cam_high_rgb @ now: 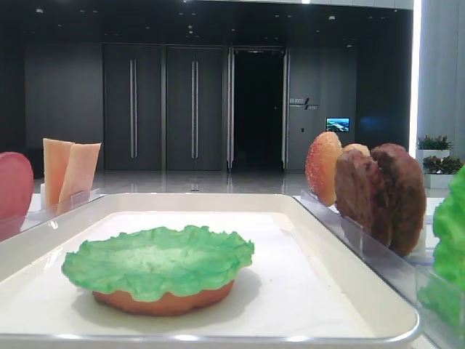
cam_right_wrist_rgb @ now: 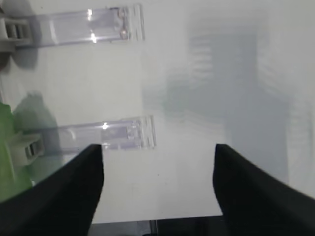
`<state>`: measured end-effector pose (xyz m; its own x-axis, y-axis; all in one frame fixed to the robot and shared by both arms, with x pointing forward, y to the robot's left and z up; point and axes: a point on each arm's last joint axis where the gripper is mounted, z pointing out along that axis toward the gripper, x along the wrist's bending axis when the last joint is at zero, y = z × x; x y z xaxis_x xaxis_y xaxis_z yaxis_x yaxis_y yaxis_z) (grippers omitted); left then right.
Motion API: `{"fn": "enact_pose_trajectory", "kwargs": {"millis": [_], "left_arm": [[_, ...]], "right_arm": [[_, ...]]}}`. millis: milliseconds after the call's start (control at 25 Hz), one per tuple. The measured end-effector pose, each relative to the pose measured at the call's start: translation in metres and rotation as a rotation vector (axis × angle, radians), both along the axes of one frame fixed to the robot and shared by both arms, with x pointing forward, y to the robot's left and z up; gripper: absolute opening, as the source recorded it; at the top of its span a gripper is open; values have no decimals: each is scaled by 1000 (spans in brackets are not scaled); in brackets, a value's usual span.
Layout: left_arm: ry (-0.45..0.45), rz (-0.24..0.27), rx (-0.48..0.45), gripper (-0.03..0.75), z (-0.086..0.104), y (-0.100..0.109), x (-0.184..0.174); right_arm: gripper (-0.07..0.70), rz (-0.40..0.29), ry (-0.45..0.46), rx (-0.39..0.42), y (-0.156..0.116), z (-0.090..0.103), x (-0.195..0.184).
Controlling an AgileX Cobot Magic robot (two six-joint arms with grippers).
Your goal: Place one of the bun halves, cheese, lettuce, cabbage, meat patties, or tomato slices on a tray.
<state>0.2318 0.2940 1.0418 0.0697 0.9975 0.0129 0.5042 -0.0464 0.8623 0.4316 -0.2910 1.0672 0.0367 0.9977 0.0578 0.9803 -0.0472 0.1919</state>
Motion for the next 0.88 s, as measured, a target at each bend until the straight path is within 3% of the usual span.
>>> {"fn": "enact_pose_trajectory", "kwargs": {"millis": [240,480,760,880], "left_arm": [[0,0,0,643,0,0,0],[0,0,0,643,0,0,0],[-1,0,0,643,0,0,0],[-1,0,0,643,0,0,0]], "right_arm": [[482,-16,-63,5,-1,-5,-51],[482,-35,-243,16,-2,1,-103],[482,-37,-446,24,-2,-5,-138],[482,-29,-490,21,-3,-13,-147]]}}
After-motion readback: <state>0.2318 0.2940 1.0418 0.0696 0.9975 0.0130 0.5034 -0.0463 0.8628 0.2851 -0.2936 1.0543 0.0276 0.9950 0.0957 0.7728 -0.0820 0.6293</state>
